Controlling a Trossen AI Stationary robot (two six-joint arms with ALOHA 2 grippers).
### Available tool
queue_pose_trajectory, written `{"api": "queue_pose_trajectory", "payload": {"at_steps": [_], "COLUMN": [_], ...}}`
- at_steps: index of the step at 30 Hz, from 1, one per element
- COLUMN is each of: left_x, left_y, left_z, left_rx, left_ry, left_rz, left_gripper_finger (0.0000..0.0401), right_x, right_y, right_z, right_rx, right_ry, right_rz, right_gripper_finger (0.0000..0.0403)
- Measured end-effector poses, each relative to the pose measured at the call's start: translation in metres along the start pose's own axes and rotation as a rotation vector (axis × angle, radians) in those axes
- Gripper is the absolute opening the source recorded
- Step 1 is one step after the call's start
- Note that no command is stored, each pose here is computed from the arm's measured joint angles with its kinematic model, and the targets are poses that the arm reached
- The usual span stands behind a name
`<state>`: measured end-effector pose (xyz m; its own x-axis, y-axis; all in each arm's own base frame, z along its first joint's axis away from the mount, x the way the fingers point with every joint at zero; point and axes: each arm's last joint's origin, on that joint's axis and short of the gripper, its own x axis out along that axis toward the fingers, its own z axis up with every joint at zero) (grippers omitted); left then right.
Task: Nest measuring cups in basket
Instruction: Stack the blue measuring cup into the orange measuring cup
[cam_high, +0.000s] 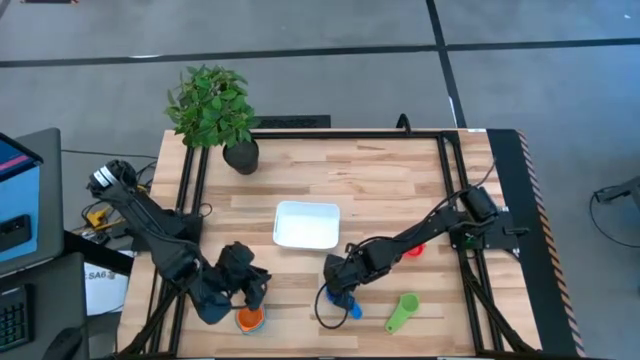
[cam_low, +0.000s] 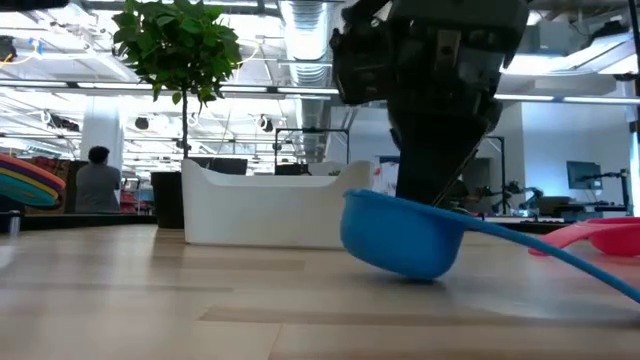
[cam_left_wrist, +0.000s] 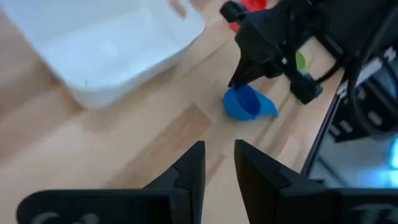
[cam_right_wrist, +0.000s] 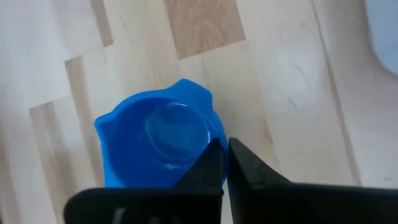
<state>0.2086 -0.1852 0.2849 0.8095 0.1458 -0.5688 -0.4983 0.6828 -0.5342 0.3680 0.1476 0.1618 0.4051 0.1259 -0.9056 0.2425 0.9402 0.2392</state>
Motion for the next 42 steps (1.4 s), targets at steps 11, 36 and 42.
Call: {"api": "queue_pose_trajectory", "payload": {"at_steps": [11, 36, 42], "left_x": [0.014, 0.054, 0.058], "left_y": [-0.002, 0.007, 0.011], "left_z": [0.032, 0.09, 0.097], "left_rx": [0.167, 0.193, 0.16], "left_ry": [-0.011, 0.202, 0.281], "left_rz": [0.04, -0.166, -0.214], "left_gripper_finger": [0.0086, 0.0174, 0.0124], "right_x": [-0.055, -0.098, -0.102], "right_y": [0.015, 0.023, 0.022], "right_z": [0.059, 0.096, 0.099], "right_rx": [0.142, -0.102, -0.154], "right_ry": [-0.22, -0.373, -0.369], "right_rz": [0.127, 0.13, 0.112], "right_gripper_finger": [0.0012, 0.0016, 0.0014]}}
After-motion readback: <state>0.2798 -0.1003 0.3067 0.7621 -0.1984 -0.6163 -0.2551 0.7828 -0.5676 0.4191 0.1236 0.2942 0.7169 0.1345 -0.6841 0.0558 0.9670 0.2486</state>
